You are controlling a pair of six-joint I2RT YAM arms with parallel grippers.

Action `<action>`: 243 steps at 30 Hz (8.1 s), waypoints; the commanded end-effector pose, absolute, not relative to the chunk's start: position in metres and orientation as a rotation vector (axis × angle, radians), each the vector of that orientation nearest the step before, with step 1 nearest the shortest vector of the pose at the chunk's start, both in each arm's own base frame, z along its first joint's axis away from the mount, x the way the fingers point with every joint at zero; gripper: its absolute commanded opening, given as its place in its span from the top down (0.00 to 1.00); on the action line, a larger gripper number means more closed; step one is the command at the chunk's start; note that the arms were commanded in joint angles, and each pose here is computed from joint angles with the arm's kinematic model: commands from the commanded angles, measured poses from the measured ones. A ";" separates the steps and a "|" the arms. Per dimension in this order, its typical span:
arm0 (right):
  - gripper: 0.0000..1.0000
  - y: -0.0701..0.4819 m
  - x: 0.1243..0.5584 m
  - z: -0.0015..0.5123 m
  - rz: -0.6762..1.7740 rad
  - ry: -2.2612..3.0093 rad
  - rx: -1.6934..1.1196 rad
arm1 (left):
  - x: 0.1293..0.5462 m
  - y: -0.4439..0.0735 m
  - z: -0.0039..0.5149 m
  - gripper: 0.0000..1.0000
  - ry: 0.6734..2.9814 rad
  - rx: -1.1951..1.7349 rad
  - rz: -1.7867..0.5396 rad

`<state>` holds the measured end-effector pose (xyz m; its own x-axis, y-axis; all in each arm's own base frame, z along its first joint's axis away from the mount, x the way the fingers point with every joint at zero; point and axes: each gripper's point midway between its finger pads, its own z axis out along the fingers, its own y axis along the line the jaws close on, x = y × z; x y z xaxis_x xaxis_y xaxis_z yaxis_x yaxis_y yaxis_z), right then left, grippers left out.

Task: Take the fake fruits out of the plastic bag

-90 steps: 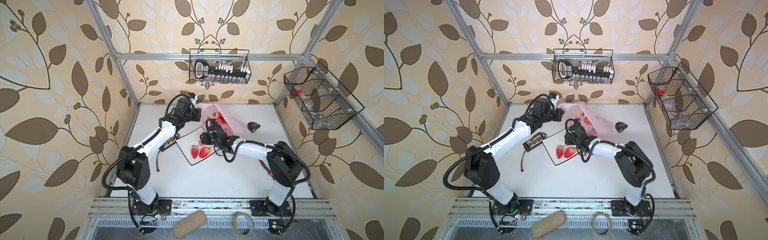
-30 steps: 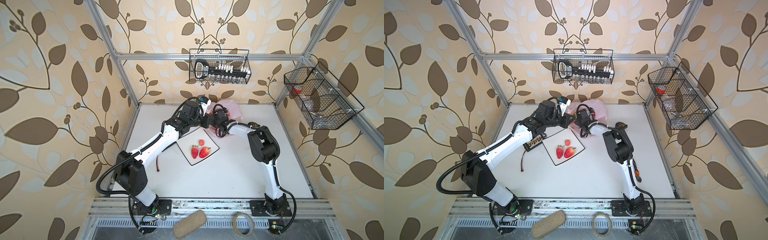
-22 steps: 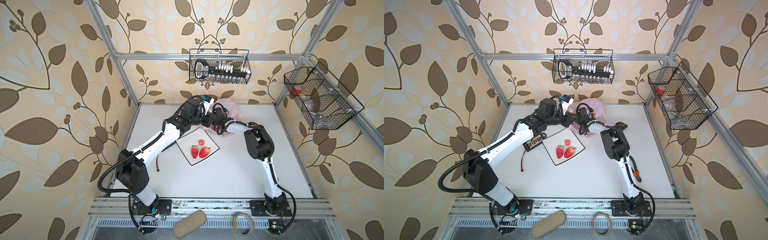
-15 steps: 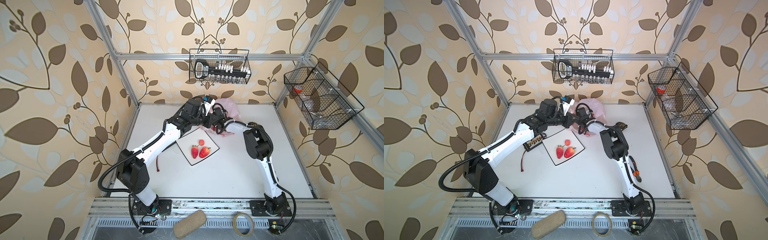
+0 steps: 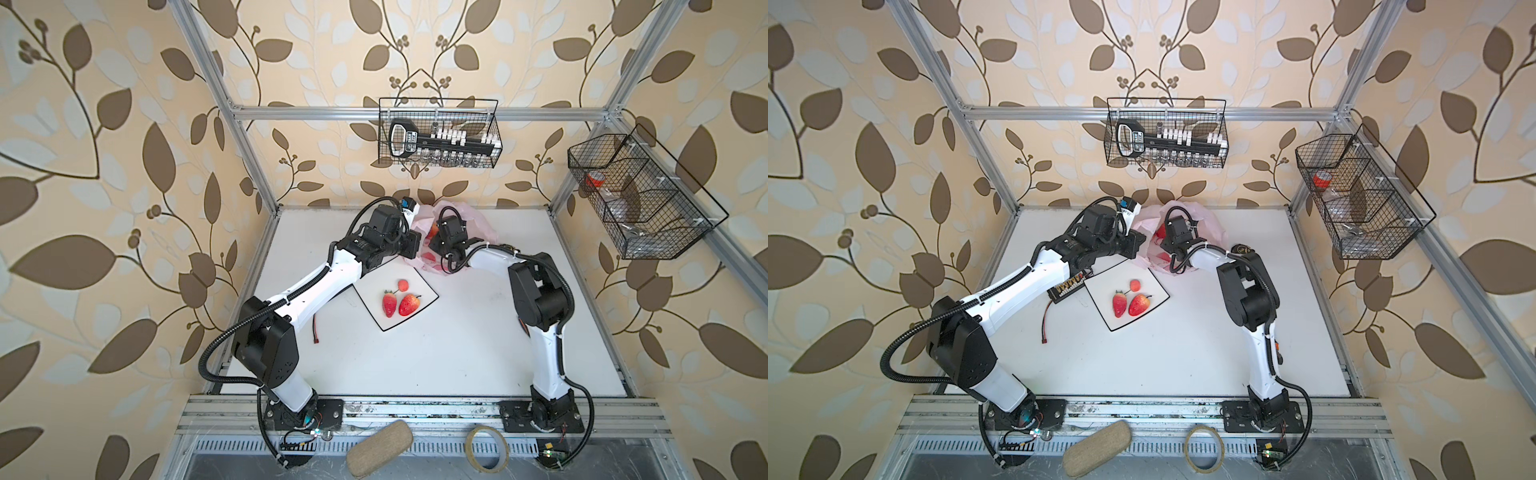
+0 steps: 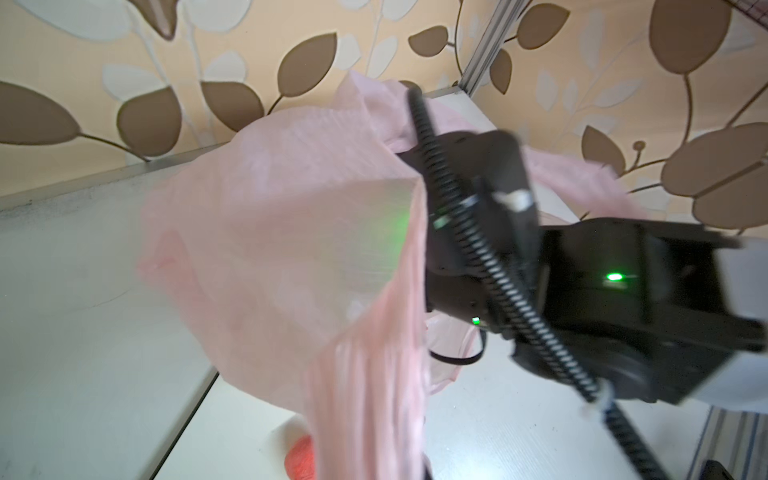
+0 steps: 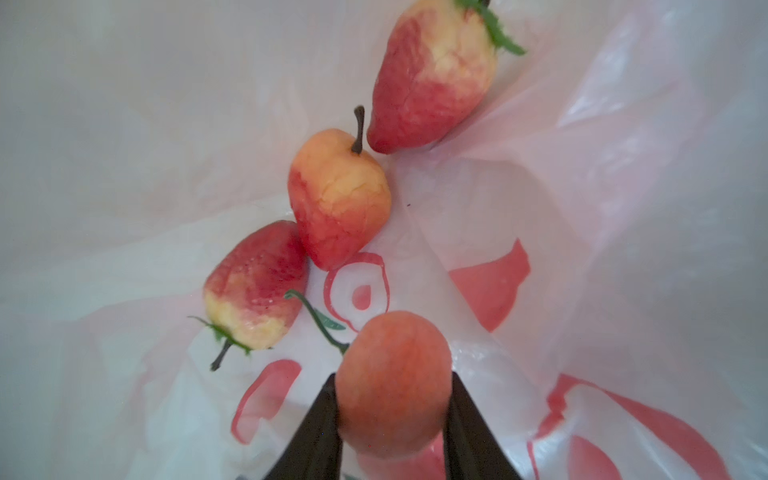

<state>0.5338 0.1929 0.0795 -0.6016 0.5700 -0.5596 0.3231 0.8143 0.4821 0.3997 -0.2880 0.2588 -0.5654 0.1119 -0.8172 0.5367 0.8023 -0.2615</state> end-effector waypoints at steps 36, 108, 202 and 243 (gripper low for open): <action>0.65 0.265 0.335 0.184 0.618 2.170 -0.180 | 0.444 -0.247 0.288 1.00 2.035 0.278 -0.640; 0.43 0.240 0.319 0.247 0.608 2.012 -0.326 | 0.441 -0.245 0.300 1.00 2.010 0.281 -0.662; 0.54 0.185 0.580 0.087 0.616 1.892 1.130 | 0.351 -0.359 0.351 1.00 1.770 0.968 -1.131; 0.37 0.175 0.552 0.092 0.786 2.004 1.022 | 0.407 -0.205 0.398 0.01 1.805 0.126 -0.865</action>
